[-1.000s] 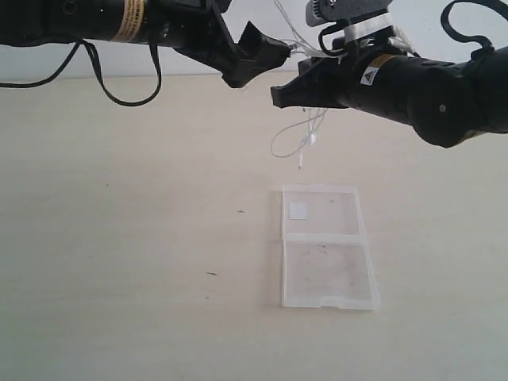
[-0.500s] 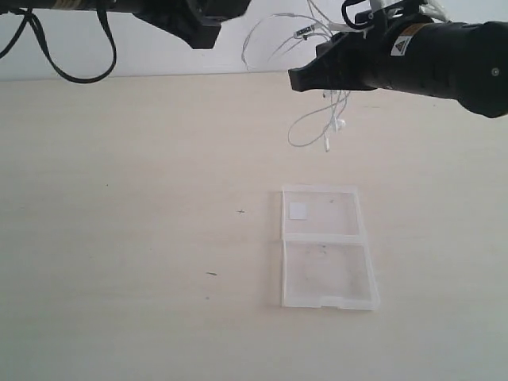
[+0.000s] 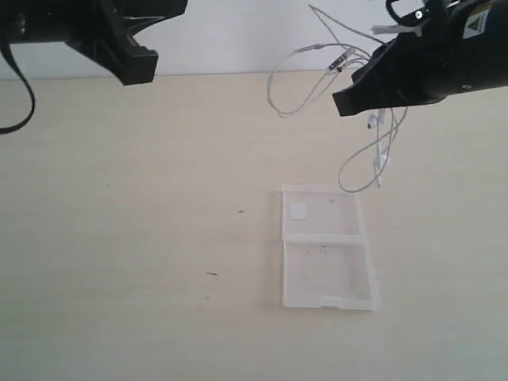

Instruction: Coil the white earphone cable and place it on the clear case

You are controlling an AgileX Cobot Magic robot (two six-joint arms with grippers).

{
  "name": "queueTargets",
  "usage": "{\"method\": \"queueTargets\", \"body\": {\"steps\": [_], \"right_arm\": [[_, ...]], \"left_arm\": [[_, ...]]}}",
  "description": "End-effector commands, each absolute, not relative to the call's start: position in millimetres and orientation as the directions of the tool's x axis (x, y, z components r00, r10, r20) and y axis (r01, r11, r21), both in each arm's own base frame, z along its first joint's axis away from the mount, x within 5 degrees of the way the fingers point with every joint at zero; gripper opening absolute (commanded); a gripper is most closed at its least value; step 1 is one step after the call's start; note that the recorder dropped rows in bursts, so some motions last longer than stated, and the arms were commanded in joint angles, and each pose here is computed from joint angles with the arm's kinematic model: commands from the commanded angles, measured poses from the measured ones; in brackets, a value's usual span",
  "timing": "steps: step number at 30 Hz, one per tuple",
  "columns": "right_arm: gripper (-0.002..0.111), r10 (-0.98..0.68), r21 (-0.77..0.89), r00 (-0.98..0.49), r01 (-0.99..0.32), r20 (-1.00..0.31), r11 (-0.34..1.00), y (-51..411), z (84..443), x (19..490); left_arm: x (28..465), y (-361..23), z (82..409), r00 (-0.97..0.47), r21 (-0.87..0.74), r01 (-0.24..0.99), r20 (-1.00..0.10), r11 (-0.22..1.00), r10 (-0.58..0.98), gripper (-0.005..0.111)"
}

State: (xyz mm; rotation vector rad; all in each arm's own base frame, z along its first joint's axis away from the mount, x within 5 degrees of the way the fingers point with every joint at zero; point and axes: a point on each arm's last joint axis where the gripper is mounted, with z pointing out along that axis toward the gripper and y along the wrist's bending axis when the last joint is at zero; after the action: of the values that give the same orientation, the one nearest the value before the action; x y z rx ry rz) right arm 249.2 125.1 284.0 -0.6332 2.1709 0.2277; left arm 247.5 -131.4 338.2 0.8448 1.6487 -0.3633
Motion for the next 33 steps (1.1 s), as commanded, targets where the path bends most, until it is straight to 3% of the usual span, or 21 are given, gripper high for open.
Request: {"method": "queueTargets", "body": {"steps": [1, 6, 12, 15, 20, 25, 33], "right_arm": [[0.000, -0.282, -0.009, -0.490, -0.488, -0.825, 0.873, 114.8, 285.1, 226.8], [0.000, -0.245, 0.015, -0.493, -0.466, -0.835, 0.884, 104.5, 266.7, 207.2], [0.000, -0.251, 0.044, -0.549, -0.467, -0.797, 0.883, 104.8, 256.8, 204.1], [0.000, -0.179, 0.080, -0.527, -0.432, -0.831, 0.898, 105.2, 257.6, 207.6], [0.000, -0.146, 0.080, -0.509, -0.396, -0.848, 0.915, 98.8, 238.9, 201.9], [0.000, -0.147, 0.080, -0.510, -0.396, -0.847, 0.915, 98.8, 238.9, 201.8], [0.000, -0.162, 0.081, -0.437, -0.487, -0.885, 0.870, 123.0, 256.2, 198.2]], "left_arm": [[221.7, -119.7, 335.5, -0.019, 0.174, 0.668, -0.968, 0.723, 0.250, 0.000], [184.0, -109.7, 334.5, 0.060, 0.107, 0.688, -0.994, 0.718, 0.091, 0.000], [134.3, -86.8, 311.3, 0.170, 0.073, 0.658, -0.984, 0.750, -0.053, 0.000], [108.1, -73.7, 306.1, 0.237, 0.037, 0.645, -0.959, 0.764, -0.153, 0.000], [81.6, -56.9, 284.4, 0.235, -0.068, 0.623, -0.934, 0.780, -0.269, 0.000], [70.2, -46.2, 264.9, 0.157, -0.129, 0.569, -0.952, 0.812, -0.262, 0.000], [47.0, -34.3, 240.9, 0.219, -0.152, 0.567, -0.920, 0.810, -0.326, 0.000]]}}
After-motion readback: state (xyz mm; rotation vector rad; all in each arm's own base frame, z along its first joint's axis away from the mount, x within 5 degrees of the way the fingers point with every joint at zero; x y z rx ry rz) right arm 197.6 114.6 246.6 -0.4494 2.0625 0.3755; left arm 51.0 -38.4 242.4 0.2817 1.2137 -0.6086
